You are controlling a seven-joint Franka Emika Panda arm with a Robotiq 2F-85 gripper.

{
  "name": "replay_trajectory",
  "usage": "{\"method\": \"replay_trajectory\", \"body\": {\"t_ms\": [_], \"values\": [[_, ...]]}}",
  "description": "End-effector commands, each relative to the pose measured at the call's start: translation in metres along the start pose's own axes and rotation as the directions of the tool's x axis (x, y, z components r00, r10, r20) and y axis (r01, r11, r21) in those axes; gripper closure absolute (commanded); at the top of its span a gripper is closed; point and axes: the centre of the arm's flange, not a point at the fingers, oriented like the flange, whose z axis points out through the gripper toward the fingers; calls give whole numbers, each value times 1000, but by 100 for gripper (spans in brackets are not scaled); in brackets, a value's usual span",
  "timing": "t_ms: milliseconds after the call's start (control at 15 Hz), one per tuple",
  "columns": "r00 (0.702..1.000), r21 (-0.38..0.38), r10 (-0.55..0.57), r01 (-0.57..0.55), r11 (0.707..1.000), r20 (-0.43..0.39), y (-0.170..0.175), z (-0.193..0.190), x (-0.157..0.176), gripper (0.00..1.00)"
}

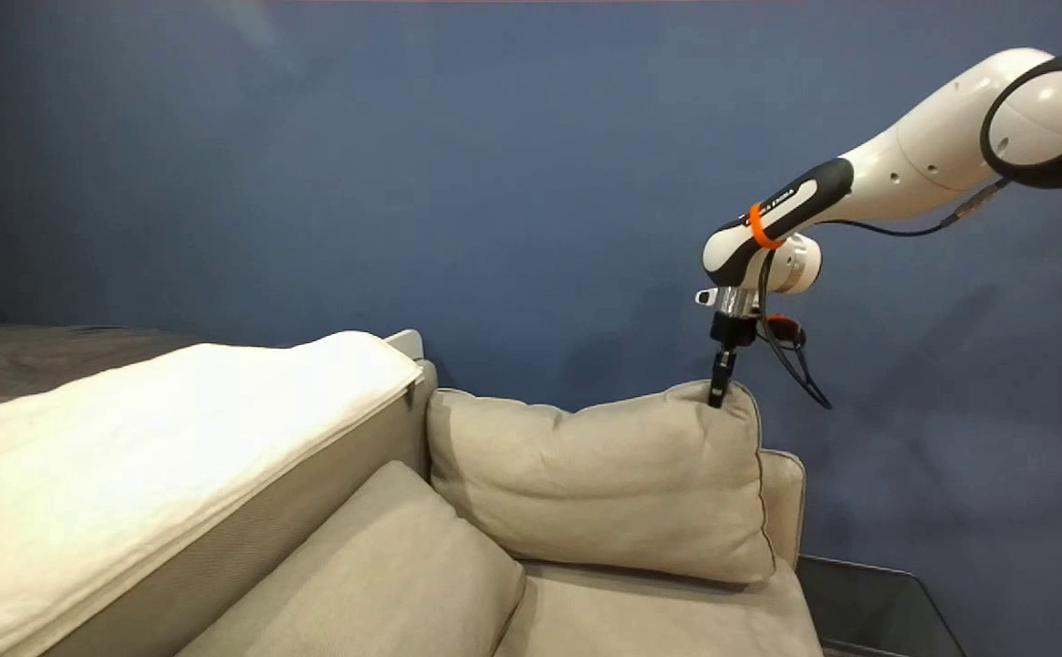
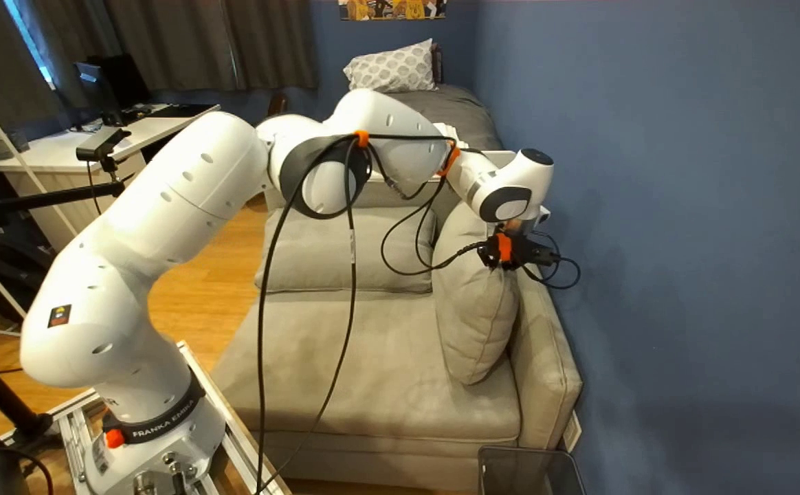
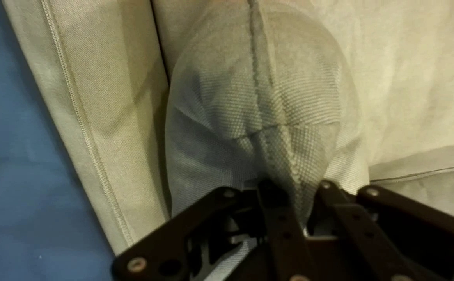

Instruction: Move the pillow on the right to the left

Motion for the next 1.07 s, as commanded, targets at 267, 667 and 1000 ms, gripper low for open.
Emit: {"method": "replay_trajectory", "body": {"t_ms": [267,667,1000], "values": [[999,-87,33,-36,996,-37,-56,-80,-56,97],[992,-84,123,-124,989,-21,-66,-102,-127,97],[978,-59,204,-203,978,28,-78,-122,-205,97]]}}
